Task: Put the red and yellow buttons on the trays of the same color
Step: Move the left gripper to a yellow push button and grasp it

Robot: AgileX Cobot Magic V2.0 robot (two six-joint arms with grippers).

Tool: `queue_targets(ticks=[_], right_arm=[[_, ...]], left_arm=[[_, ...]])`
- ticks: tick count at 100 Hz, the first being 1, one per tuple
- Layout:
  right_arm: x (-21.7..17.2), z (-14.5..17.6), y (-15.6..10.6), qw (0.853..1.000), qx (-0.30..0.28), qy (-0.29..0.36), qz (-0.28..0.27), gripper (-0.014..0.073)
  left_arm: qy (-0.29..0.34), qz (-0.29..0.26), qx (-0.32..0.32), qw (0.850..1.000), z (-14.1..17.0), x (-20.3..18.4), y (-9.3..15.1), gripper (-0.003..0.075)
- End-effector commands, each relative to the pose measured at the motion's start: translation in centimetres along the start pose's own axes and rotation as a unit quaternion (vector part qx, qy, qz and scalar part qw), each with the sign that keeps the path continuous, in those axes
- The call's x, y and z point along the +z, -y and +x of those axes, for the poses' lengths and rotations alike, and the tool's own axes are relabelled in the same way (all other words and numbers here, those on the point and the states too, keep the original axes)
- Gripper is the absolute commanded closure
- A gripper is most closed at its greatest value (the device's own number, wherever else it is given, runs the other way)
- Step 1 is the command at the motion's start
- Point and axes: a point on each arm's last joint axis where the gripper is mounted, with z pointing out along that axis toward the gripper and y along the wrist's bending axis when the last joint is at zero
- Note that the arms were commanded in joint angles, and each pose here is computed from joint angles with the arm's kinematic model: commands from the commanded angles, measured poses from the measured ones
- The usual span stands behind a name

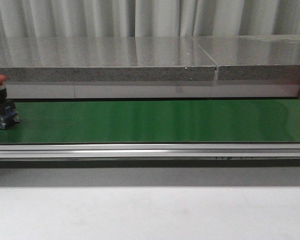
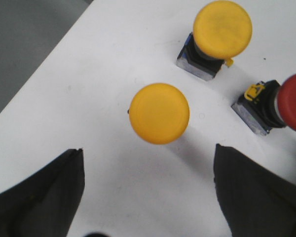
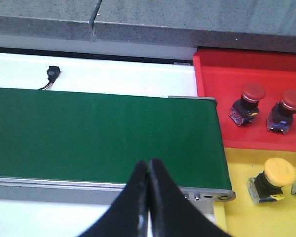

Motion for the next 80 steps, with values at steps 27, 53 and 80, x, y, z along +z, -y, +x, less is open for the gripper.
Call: queue_targets(ticks=[27,53,80], right_arm=[[-0.4,-1.3,0.1,0.999,-0.005,0.043,0.008,0.0662],[-0.4,-1.3,0.1,0.999,-0.005,0.043,0.008,0.0662],[-0.4,-1.3,0.1,0.999,-0.005,0.043,0.008,0.0662]], left_arm=[[0.040,0.009,-0.001,0.999,-3.8,1.0,0.7,0.0183],[0.023,0.006,0.000,1.000,-3.6,2.6,0.8,0.0190],[0.016,0.005,-0.001,1.000,-3.4,2.8,0.8,0.0474]])
